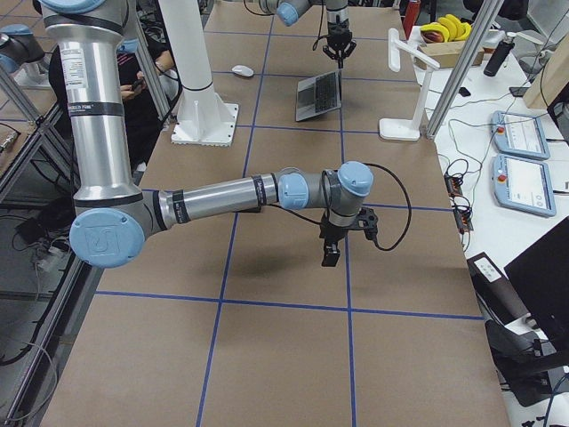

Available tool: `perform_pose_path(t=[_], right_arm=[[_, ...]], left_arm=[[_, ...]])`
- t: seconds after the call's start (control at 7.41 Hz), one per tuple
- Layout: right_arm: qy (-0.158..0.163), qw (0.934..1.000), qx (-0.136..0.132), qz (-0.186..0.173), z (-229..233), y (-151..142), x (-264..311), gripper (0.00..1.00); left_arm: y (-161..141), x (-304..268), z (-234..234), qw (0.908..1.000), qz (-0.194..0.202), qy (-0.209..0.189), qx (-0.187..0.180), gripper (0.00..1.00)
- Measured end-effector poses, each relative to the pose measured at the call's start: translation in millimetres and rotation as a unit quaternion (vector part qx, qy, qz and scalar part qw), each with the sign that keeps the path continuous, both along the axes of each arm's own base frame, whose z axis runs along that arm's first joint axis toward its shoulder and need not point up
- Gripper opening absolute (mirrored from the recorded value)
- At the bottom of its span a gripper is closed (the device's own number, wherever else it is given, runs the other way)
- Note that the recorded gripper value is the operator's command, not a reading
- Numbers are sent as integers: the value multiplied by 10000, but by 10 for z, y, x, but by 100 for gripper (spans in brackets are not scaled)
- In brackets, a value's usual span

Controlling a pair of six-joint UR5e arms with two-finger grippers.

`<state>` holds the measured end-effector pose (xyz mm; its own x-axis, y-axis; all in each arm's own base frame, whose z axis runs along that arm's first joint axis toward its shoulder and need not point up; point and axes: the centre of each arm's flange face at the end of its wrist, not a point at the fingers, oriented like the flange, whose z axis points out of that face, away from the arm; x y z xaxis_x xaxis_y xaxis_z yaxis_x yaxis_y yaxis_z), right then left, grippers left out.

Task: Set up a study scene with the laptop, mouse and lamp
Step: 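Lift the laptop lid upright with the left gripper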

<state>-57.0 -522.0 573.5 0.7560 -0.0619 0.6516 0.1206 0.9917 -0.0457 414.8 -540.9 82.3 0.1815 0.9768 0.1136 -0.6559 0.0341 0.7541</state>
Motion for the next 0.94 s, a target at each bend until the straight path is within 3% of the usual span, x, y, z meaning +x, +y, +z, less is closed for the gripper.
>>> perform_pose_path(t=[0.94], right_arm=[[1,10000,-3,0,2,-3,-1,100]], left_arm=[[-48,115,252,9997,-156,99,-178,0]])
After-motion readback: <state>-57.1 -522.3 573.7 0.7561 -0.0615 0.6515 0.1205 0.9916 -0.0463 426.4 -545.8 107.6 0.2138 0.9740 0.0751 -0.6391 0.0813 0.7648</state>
